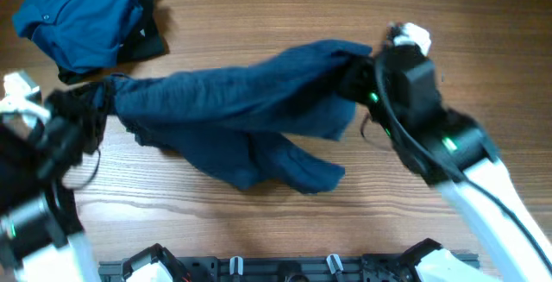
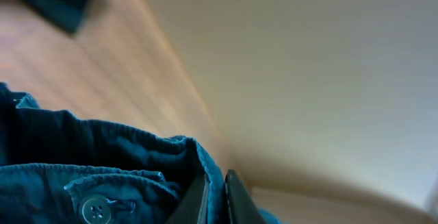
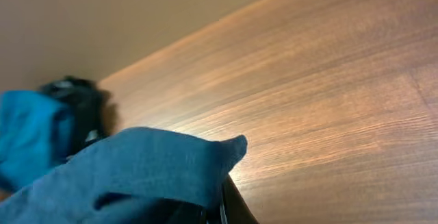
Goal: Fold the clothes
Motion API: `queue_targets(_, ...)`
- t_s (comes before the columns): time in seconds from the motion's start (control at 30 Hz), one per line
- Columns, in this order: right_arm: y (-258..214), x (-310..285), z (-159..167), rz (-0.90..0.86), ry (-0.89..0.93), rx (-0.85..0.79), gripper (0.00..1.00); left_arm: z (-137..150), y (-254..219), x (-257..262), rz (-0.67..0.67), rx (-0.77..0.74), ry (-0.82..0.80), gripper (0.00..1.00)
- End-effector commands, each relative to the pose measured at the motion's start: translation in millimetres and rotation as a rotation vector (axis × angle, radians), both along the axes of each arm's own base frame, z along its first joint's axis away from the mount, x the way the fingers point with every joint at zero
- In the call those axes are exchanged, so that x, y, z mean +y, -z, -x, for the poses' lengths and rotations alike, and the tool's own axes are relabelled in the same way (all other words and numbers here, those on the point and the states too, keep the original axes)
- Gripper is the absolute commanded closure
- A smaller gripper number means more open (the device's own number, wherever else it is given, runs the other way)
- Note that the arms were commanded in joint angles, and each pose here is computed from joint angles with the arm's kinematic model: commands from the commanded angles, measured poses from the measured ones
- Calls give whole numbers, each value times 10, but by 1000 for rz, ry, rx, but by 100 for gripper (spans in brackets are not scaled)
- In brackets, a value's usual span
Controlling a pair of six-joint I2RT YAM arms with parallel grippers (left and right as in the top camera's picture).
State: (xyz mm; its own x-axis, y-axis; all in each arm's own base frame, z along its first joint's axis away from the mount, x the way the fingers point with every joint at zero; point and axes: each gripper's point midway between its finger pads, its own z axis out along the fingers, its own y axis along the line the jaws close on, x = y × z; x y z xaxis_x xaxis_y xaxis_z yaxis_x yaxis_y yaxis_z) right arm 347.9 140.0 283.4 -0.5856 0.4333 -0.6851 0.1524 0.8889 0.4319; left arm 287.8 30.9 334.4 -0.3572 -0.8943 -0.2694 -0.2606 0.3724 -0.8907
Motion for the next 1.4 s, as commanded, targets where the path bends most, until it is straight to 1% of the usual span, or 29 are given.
queue_targets(0.0,129,-58,-337,53,39,-14,96,-500,410,158,-58,107,-24,76)
queue_targets(0.03,175,-50,-400,54,44,-13,96,-642,484,109,-77,106,16,62)
queue_targets(0.07,219,-44,-461,55,50,-11,96,-753,550,65,-87,107,43,28)
queue_targets(0.1,261,-44,-516,57,55,-10,96,-936,675,-24,-101,109,89,0)
queue_targets(0.23,371,-137,-744,130,66,-33,95,-1346,1142,-303,-95,158,192,0)
queue_targets(0.37,471,-438,-869,150,144,-13,93,-1484,1506,-498,-120,206,271,0)
queue_targets(0.4,499,-540,-899,159,152,-4,89,-1473,1591,-554,-137,222,301,0)
queue_targets(0.43,508,-607,-918,168,156,-1,81,-1459,1629,-586,-152,229,320,0)
queue_targets(0.47,513,-695,-934,181,164,2,67,-1429,1666,-631,-176,235,348,0)
queue_targets(0.5,516,-764,-948,199,155,4,47,-1405,1685,-667,-191,238,369,0)
queue_targets(0.53,514,-826,-958,226,135,7,15,-1373,1694,-705,-203,243,388,0)
queue_targets(0.57,520,-859,-957,241,126,12,1,-1348,1700,-728,-210,247,400,0)
queue_targets(0.6,530,-900,-947,260,116,23,0,-1314,1715,-754,-219,255,416,0)
queue_targets(0.73,567,-973,-793,292,92,104,0,-1125,1752,-867,-264,287,492,0)
queue_targets(0.83,472,-769,-656,212,-14,127,0,-1067,1697,-918,-294,270,524,0)
queue_targets(0.87,417,-637,-561,159,-83,136,1,-1035,1669,-922,-302,270,526,0)
queue_targets(0.9,379,-530,-440,115,-140,151,1,-982,1659,-912,-304,285,522,4)
queue_targets(0.97,391,-409,-252,73,-208,195,3,-892,1701,-830,-333,341,489,20)
queue_targets(1.0,423,-375,-186,68,-235,219,9,-862,1735,-789,-346,367,474,31)
queue_targets(1.03,485,-317,-89,62,-284,256,21,-829,1785,-743,-365,400,457,48)
queue_targets(1.07,566,-273,-22,53,-315,292,37,-810,1823,-722,-373,420,450,66)
queue_targets(1.1,642,-248,25,40,-329,324,56,-801,1849,-733,-373,431,454,84)
queue_targets(1.13,721,-214,56,23,-344,349,66,-798,1868,-763,-373,435,463,93)
queue_targets(1.17,806,-189,75,12,-355,374,71,-798,1883,-804,-375,436,475,96)
queue_targets(1.2,919,-177,81,7,-360,407,78,-800,1904,-865,-378,437,492,96)
queue_targets(1.23,1005,-160,87,-2,-364,435,87,-798,1926,-929,-381,438,510,96)
queue_targets(1.27,1071,-131,107,-17,-376,461,91,-793,1943,-981,-383,439,524,96)
queue_targets(1.3,1152,-67,143,-49,-401,495,96,-780,1982,-1055,-386,447,546,96)
queue_targets(1.37,1280,78,236,-102,-457,557,96,-732,2059,-1174,-395,472,582,96)
